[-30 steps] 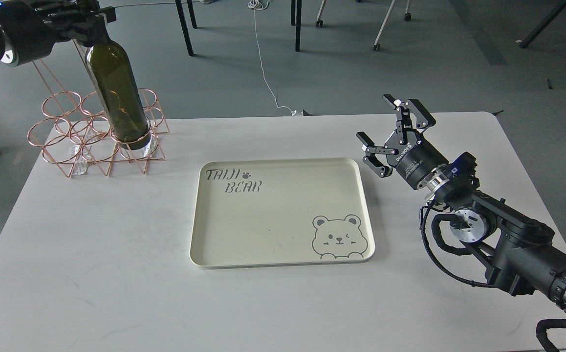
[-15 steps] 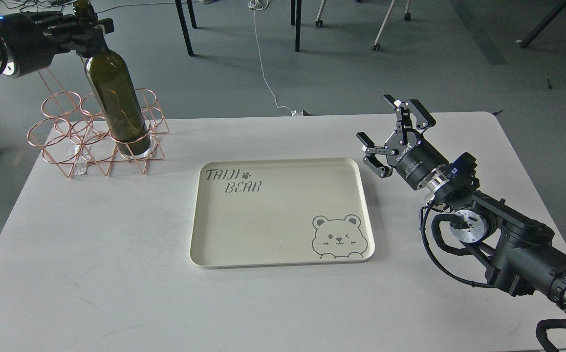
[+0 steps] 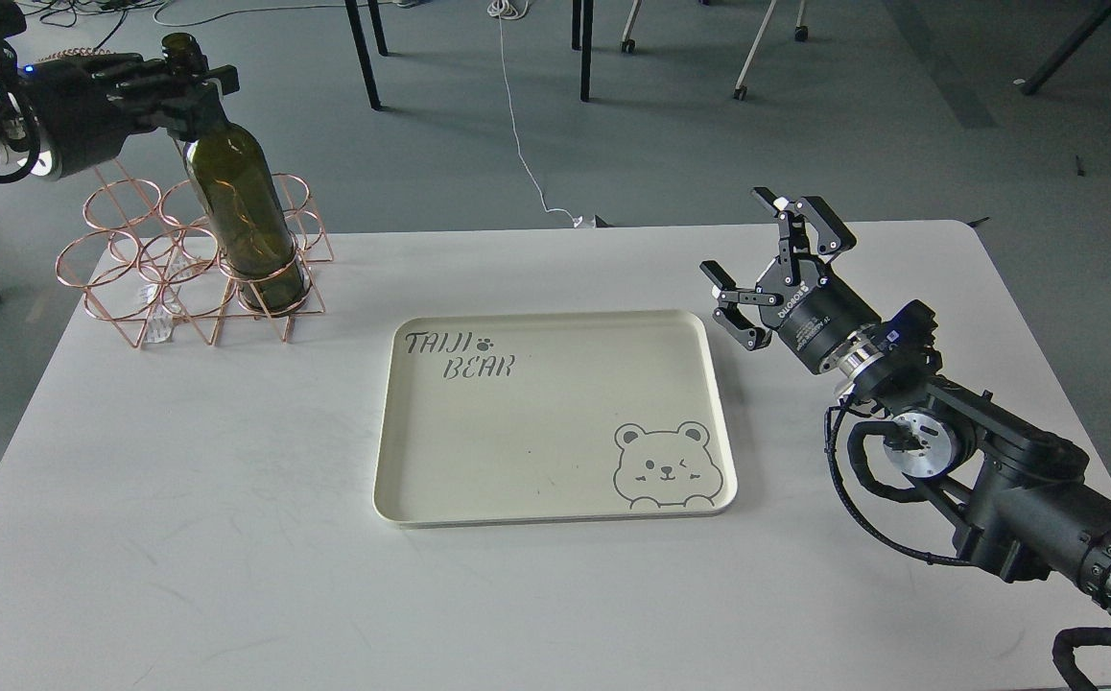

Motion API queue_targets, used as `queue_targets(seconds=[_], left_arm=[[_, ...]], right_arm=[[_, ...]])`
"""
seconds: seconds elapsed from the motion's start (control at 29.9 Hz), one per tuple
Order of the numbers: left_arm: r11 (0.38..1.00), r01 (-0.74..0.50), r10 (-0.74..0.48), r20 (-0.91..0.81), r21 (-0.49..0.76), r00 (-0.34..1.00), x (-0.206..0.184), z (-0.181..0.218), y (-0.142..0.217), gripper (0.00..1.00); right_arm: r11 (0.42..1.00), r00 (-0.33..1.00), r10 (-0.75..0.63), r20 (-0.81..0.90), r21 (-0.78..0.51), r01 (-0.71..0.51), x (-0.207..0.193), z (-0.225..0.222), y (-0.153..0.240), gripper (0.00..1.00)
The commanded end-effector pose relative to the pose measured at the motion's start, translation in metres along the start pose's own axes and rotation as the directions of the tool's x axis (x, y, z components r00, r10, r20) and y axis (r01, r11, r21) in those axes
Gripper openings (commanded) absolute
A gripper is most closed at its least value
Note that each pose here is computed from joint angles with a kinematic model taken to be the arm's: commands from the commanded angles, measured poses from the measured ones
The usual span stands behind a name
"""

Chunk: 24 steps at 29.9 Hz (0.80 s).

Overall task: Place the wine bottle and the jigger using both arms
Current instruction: 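Lower the wine bottle into a slot of the copper rack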

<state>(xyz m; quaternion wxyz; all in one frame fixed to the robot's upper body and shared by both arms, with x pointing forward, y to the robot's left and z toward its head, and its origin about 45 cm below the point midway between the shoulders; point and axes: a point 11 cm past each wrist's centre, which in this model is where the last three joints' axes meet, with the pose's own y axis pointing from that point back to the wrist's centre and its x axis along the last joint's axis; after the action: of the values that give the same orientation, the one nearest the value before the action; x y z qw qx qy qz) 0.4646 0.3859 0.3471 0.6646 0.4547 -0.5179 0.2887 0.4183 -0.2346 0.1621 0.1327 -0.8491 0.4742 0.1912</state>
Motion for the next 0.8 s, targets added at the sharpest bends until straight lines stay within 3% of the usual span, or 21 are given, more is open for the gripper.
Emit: queue_targets(seconds=[0.0,0.77], left_arm=[[1.0,0.003,-0.003,-0.003,0.0,1.0,-0.002,0.0,0.0,0.23],[1.0,0.027,-0.027,-0.02,0.013,0.999,-0.017,-0.005,0.001,0.33]], right_arm=[[1.0,1.0,0.0,0.001,0.0,0.0,0.0,0.0,0.0,0.99],[1.0,1.0,0.002,0.004,-0.004,-0.002,0.0,0.003,0.001,0.99]])
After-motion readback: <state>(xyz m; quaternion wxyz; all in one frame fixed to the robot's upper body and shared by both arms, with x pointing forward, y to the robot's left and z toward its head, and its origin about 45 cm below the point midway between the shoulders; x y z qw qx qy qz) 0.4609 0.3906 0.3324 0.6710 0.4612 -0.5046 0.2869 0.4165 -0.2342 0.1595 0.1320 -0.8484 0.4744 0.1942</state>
